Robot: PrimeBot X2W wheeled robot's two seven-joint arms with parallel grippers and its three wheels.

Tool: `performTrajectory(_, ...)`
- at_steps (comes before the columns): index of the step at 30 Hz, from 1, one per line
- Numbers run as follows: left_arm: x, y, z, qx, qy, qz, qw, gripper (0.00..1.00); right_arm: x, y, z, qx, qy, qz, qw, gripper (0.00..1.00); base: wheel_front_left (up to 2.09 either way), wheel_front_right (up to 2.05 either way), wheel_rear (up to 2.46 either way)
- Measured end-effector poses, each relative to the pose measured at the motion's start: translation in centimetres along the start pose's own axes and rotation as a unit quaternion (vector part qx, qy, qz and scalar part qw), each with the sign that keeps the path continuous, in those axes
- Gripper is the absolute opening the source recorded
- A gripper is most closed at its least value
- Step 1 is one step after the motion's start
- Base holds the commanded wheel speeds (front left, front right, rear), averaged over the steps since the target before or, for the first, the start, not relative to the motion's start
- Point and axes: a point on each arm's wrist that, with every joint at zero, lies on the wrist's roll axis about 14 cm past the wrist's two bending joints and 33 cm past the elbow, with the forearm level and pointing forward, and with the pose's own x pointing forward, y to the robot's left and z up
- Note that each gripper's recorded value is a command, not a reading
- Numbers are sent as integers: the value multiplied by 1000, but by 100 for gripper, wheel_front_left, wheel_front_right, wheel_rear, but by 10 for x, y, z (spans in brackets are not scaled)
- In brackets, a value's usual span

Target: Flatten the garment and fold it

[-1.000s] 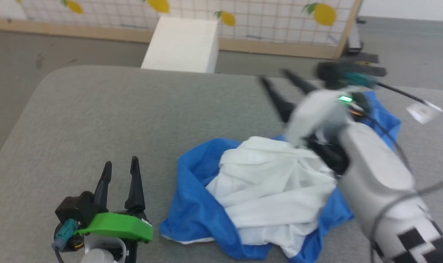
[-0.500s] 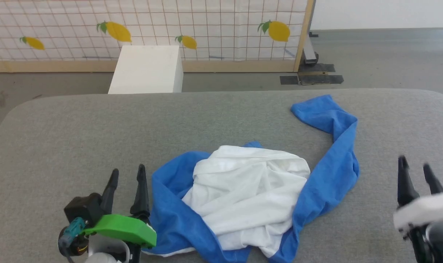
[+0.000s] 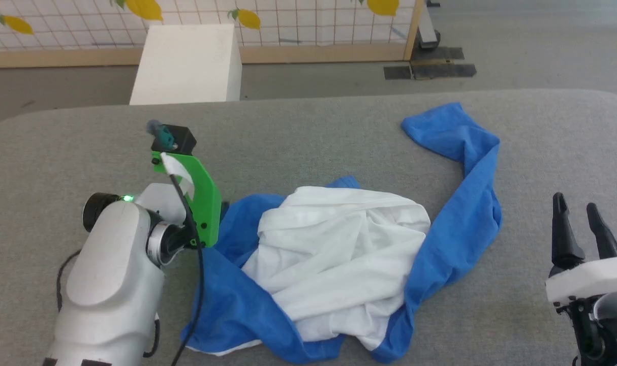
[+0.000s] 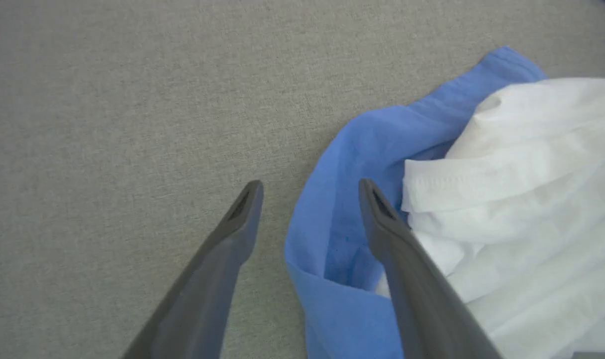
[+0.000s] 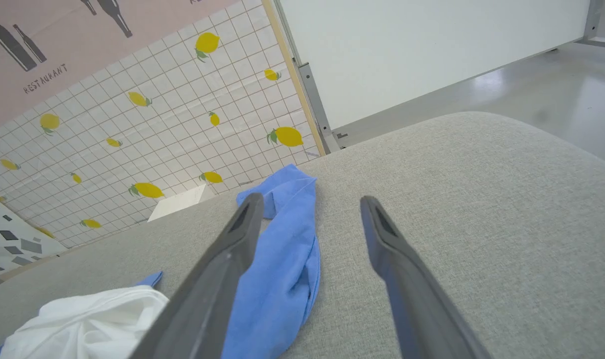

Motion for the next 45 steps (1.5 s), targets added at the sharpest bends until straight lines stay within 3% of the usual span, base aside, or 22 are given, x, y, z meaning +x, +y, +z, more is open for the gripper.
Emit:
performTrajectory(9,33,-5,-69,32,198,-16,980,100,-2,-30,-9,-5,8,-43,999,100,0,0,0)
performTrajectory(10,36,-9,-78,26,215,-26,976,93,-3,-34,-10,-6,8,-49,999,100,0,0,0)
performTrajectory(11,37,-13,-78,17,216,-36,976,57,-3,-37,-11,-7,9,-53,999,100,0,0,0)
performTrajectory(12,44,-17,-68,-8,184,-53,981,0,-3,-42,-13,-9,10,-61,998,100,0,0,0)
performTrajectory(16,46,-15,-27,-102,62,-61,991,0,1,-35,-18,-8,17,-51,999,100,0,0,0)
performTrajectory(19,30,18,28,-190,-74,-34,978,0,5,-25,-21,-6,19,-37,999,100,0,0,0)
performTrajectory(24,-30,97,94,-290,-275,37,916,0,10,-9,-24,-2,23,-15,1000,100,0,0,0)
performTrajectory(28,-83,164,86,-355,-372,110,851,0,13,0,-24,1,22,-3,1000,100,0,0,0)
performTrajectory(31,-116,205,46,-391,-405,180,807,0,15,5,-24,2,22,4,1000,100,0,0,0)
performTrajectory(33,-124,222,4,-411,-390,228,792,0,16,8,-25,3,22,7,1000,100,0,0,0)
performTrajectory(36,-121,228,-60,-439,-337,275,786,0,19,12,-28,4,26,12,1000,100,0,0,0)
performTrajectory(37,-118,226,-77,-452,-319,281,784,45,20,15,-29,4,28,15,999,100,0,0,0)
performTrajectory(38,-114,223,-91,-462,-302,286,783,100,22,18,-31,4,30,19,999,100,0,0,0)
performTrajectory(42,-118,222,-107,-473,-301,296,774,100,25,31,-36,5,38,36,999,100,0,0,0)
performTrajectory(45,-138,220,-72,-421,-362,276,784,100,26,36,-34,6,38,43,998,100,0,0,0)
